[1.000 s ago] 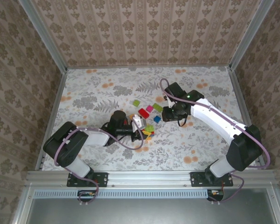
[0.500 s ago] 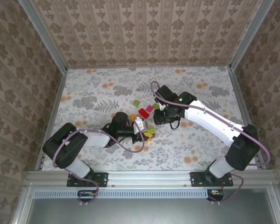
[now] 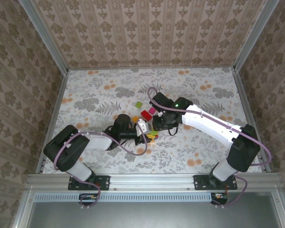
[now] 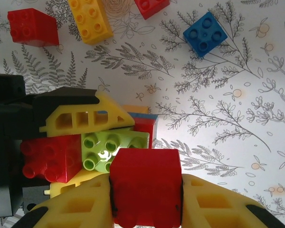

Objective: Assemble a carrot with lego

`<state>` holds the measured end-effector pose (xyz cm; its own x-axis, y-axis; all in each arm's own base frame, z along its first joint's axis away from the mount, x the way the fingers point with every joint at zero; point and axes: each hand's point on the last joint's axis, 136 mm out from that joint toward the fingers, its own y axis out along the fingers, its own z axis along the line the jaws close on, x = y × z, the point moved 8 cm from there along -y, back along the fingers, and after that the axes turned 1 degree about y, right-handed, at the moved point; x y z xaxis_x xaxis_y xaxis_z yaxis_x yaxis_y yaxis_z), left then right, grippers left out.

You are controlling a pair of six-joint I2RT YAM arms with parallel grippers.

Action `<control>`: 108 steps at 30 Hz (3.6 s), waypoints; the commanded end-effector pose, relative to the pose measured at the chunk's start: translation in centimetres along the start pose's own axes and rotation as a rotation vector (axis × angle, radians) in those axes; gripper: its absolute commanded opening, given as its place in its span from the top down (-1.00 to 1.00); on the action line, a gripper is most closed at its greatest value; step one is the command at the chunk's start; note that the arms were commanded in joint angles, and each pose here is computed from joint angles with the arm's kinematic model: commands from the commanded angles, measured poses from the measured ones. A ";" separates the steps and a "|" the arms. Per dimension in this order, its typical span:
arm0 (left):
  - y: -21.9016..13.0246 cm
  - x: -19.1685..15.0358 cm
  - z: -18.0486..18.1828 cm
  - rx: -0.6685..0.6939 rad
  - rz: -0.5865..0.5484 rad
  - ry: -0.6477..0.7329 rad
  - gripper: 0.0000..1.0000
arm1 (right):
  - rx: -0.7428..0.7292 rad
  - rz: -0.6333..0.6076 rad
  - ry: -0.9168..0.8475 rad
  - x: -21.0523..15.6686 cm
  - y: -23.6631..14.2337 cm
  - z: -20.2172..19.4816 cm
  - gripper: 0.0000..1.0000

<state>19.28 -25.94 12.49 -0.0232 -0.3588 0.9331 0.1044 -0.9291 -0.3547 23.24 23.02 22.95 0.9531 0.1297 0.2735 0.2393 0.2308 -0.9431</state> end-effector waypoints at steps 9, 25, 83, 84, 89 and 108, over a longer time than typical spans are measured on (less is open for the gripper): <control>0.3 -0.9 -0.1 0.002 0.021 0.009 0.64 | -0.017 0.002 0.042 -0.6 1.8 0.0 0.52; 0.5 -1.0 0.0 -0.001 0.027 0.003 0.65 | -0.038 0.015 0.038 -0.7 3.1 -0.1 0.52; 1.0 -1.6 0.4 0.013 0.058 -0.013 0.66 | 0.000 -0.034 -0.024 -0.3 2.2 1.3 -0.38; 0.9 -1.6 0.5 0.016 0.059 -0.013 0.66 | 0.003 -0.043 -0.026 -0.3 1.8 1.3 -0.41; 0.9 -1.9 0.6 0.017 0.063 -0.020 0.66 | 0.031 -0.113 -0.023 0.1 -0.7 0.8 -0.49; 0.2 -2.3 0.7 0.033 0.064 -0.079 0.66 | 0.032 -0.357 0.047 -0.5 -9.6 -4.3 -0.55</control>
<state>20.59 -26.28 12.24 -0.0358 -0.3360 0.9412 0.1455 -0.9335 -0.3277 21.72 17.87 30.94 0.8257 -0.0149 0.5639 0.5366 0.3286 -0.7772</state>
